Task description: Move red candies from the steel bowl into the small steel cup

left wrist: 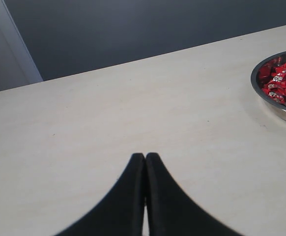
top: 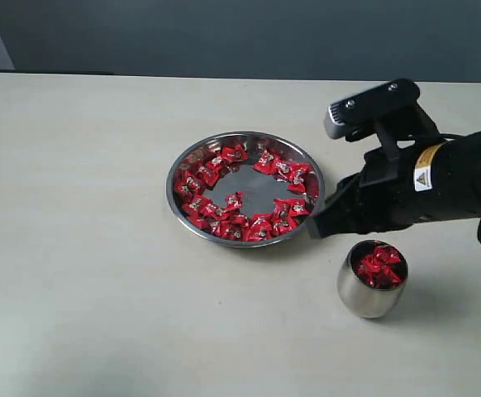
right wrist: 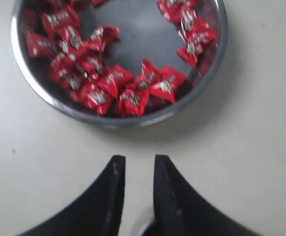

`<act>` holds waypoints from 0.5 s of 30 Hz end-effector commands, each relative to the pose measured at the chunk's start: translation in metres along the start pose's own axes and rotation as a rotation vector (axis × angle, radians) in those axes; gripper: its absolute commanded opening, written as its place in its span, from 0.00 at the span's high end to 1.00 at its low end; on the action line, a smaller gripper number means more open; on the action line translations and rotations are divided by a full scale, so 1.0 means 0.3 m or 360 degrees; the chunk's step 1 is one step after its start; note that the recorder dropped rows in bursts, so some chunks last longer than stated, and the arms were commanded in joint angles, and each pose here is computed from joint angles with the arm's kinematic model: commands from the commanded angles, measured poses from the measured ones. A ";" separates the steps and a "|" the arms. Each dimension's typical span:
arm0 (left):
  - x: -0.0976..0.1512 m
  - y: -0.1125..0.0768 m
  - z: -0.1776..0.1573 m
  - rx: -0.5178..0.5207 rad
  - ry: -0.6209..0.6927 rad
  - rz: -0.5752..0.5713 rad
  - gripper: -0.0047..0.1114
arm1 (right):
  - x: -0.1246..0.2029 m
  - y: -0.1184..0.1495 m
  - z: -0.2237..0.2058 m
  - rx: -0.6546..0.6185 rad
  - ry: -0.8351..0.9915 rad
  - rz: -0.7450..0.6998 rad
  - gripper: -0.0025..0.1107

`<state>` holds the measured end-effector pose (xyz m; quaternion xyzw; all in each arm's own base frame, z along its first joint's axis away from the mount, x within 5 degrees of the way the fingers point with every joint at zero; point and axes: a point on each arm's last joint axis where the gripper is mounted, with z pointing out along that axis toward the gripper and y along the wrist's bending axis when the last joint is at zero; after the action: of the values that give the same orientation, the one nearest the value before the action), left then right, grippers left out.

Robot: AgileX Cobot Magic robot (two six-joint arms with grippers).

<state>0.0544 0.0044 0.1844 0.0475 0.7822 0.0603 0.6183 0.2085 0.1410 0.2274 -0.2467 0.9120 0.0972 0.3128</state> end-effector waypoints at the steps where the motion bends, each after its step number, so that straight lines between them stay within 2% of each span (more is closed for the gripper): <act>1: -0.004 0.000 -0.001 -0.0002 -0.0019 -0.0005 0.96 | -0.049 0.009 0.051 -0.0036 -0.0135 0.0026 0.78; 10: -0.004 0.000 -0.001 -0.0002 -0.0019 -0.0005 0.96 | -0.191 0.022 0.236 -0.0029 -0.0047 -0.0164 0.78; 15: -0.004 0.000 -0.001 -0.0002 -0.0019 -0.0005 0.96 | -0.229 0.032 0.344 -0.0057 0.0142 -0.0246 0.78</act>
<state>0.0544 0.0044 0.1844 0.0475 0.7822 0.0603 0.6183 0.2940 0.2023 0.1965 -0.3056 0.9000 0.0845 0.2992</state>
